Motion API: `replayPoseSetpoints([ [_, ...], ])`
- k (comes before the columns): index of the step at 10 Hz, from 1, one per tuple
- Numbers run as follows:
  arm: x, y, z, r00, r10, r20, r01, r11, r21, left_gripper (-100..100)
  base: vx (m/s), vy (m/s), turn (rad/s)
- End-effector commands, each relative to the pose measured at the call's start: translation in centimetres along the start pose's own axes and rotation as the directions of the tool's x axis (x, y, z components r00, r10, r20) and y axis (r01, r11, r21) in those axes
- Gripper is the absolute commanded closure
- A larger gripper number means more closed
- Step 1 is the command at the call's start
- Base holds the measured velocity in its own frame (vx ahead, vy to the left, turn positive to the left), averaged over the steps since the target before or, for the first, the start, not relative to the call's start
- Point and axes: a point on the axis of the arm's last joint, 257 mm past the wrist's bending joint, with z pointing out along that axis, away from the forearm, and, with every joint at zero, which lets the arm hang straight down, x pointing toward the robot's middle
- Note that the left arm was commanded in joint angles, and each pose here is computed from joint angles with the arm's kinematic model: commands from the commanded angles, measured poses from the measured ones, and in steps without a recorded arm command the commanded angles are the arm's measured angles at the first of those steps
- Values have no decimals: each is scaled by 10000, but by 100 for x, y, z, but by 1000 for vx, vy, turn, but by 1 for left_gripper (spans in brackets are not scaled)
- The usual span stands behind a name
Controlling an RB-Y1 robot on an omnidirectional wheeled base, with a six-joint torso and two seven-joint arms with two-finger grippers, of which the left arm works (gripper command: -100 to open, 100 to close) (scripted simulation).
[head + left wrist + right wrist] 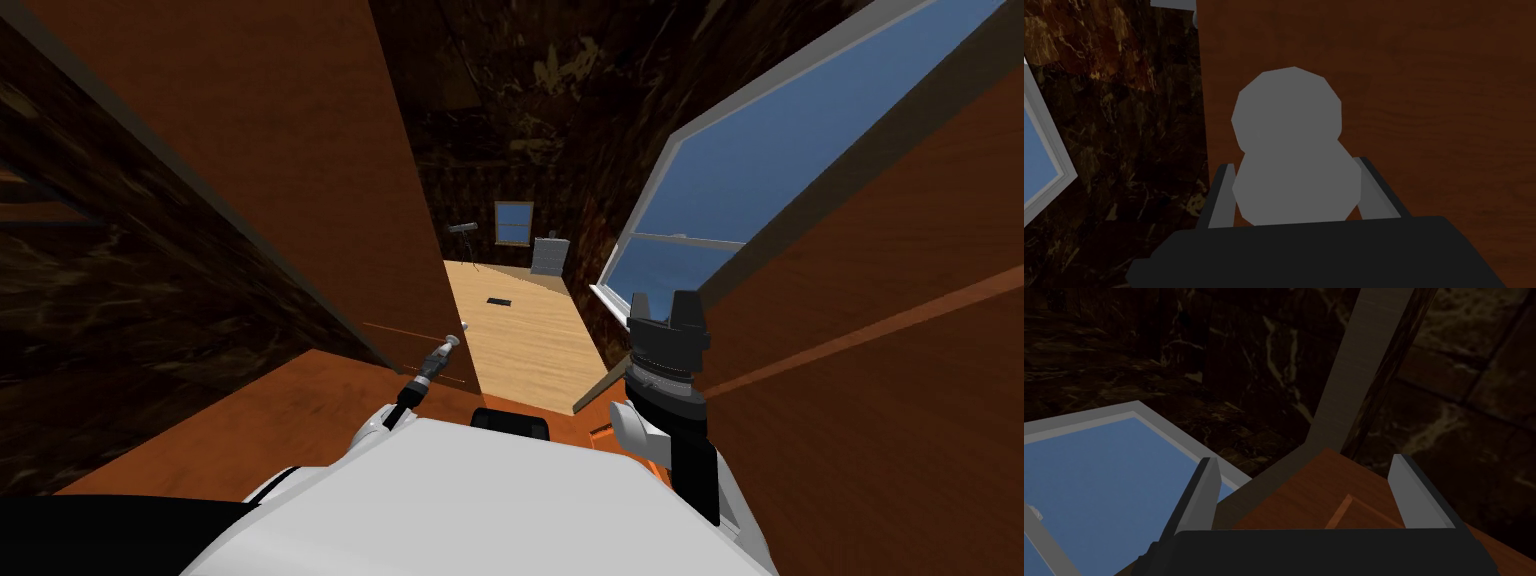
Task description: Pull the door open
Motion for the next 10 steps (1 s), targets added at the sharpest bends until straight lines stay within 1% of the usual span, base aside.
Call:
replayPoseSetpoints([
  [1,-2,-1,3,9989,-471,37,471,9989,-50,100,-31,18,-61],
  [2,-7,7,8,9970,-769,67,770,9970,-92,100,-30,23,-60],
  [4,-20,24,17,9895,-1441,145,1444,9894,-186,100,-47,26,-82],
  [6,-32,42,26,9776,-2091,234,2097,9774,-270,100,-46,34,-80],
  [7,-32,42,26,9762,-2157,236,2163,9760,-268,100,-34,18,-27],
  [9,-47,63,37,9572,-2871,355,2883,9569,-357,100,-37,21,-77],
  [10,-47,63,37,9549,-2949,357,2961,9545,-354,100,-35,23,-39],
])
